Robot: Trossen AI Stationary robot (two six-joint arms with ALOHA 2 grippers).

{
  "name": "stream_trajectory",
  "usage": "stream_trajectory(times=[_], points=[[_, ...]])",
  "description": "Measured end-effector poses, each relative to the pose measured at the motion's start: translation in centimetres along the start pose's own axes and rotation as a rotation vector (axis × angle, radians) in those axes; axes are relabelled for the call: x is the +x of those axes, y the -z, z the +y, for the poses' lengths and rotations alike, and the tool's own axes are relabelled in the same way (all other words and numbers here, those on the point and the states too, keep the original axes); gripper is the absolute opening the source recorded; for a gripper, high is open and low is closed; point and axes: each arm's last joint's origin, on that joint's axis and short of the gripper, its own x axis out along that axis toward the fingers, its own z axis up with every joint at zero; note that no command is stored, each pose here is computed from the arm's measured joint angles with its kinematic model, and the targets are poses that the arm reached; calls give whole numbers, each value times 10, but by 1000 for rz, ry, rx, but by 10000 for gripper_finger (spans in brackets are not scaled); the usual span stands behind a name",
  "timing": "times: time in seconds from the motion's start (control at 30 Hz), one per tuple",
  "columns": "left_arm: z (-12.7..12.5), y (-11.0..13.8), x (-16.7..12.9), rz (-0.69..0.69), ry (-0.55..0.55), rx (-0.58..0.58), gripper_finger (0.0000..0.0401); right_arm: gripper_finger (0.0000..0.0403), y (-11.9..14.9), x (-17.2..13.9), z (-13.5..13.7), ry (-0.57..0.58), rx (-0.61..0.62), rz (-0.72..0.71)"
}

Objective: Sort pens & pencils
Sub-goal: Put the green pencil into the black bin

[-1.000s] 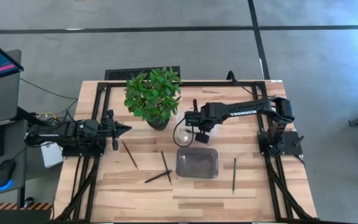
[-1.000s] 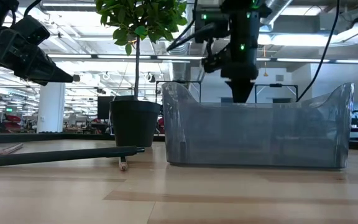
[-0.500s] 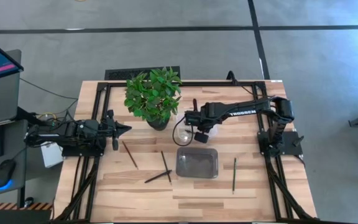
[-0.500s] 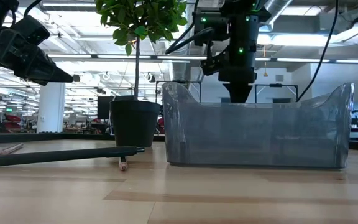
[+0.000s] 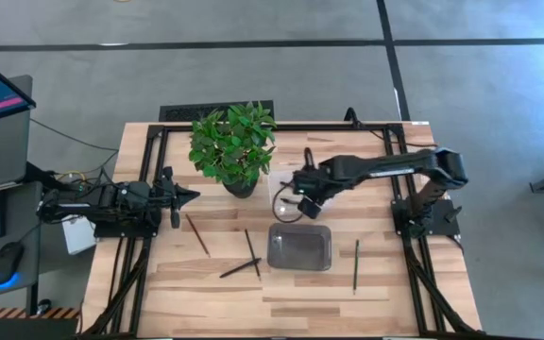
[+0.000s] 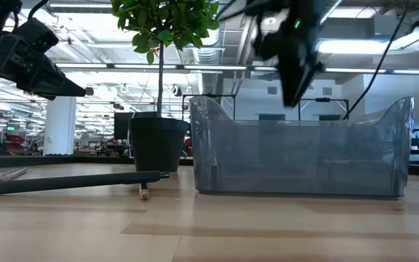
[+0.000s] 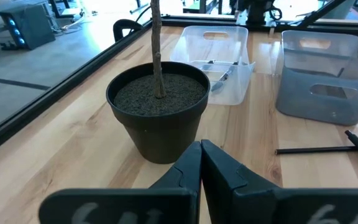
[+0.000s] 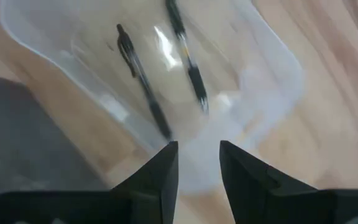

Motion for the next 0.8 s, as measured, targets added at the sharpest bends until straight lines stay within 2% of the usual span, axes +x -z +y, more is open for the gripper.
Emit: stream_trajectory(times=[0.23, 0.5, 0.8], points=[[0, 0, 0, 0, 0, 0, 0, 134, 53, -51, 8, -15, 432, 17], [0, 0, 0, 0, 0, 0, 0, 138, 117, -72, 46, -17, 612, 62], [0, 0, 0, 0, 1, 0, 0, 135, 174, -58, 94, 74, 780, 154]])
